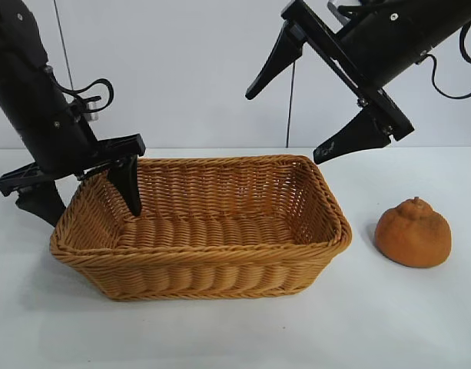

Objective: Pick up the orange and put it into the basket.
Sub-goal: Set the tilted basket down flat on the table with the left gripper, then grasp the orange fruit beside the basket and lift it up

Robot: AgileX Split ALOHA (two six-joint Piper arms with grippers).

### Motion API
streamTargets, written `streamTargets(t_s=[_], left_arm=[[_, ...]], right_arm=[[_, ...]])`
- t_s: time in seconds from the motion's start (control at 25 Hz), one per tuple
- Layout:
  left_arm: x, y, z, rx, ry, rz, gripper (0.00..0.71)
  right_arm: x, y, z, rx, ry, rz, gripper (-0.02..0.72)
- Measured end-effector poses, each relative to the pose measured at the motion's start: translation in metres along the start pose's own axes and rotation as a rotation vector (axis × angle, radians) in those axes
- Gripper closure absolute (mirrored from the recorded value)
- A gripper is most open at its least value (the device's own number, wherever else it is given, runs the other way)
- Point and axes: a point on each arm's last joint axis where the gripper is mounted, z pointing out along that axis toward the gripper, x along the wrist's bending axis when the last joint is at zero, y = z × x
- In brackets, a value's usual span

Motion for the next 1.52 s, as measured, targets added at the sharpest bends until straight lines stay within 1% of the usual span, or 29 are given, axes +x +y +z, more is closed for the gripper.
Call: streamTargets(t_s=[0.08,0.2,0.36,0.4,0.52,0.72,0.88,0.92,1.04,1.16,1.4,1.52], left_arm=[[-0.003,-0.001,-0.009,-0.006,-0.005,0.007,0.072],[-0.008,-0.004,-0.029,-0.012,-0.011,0.03,0.068],[-0.011,-0.004,-0.055,-0.051,0.024,0.094,0.067],[-0.01,-0.003,-0.061,-0.063,0.032,0.101,0.067],[-0.003,0.006,-0.079,-0.096,0.057,0.108,0.067],[0.023,0.019,-0.103,-0.112,0.149,0.103,0.067],[0.038,0.026,-0.121,-0.112,0.21,0.097,0.067],[0.039,0.027,-0.125,-0.115,0.22,0.099,0.067],[0.043,0.027,-0.131,-0.099,0.281,0.12,0.067],[0.047,0.023,-0.132,-0.054,0.316,0.124,0.066],[0.047,0.022,-0.133,-0.043,0.323,0.125,0.066],[0.045,0.019,-0.14,-0.06,0.321,0.127,0.066]], right_arm=[[0.0,0.0,0.0,0.0,0.0,0.0,0.01],[0.0,0.0,0.0,0.0,0.0,0.0,0.01],[0.0,0.0,0.0,0.0,0.0,0.0,0.01],[0.0,0.0,0.0,0.0,0.0,0.0,0.01],[0.0,0.0,0.0,0.0,0.0,0.0,0.01],[0.0,0.0,0.0,0.0,0.0,0.0,0.01],[0.0,0.0,0.0,0.0,0.0,0.0,0.01],[0.0,0.0,0.0,0.0,0.0,0.0,0.01],[0.0,0.0,0.0,0.0,0.0,0.0,0.01],[0.0,0.0,0.0,0.0,0.0,0.0,0.01],[0.0,0.0,0.0,-0.001,0.0,0.0,0.01],[0.0,0.0,0.0,-0.001,0.0,0.0,0.01]])
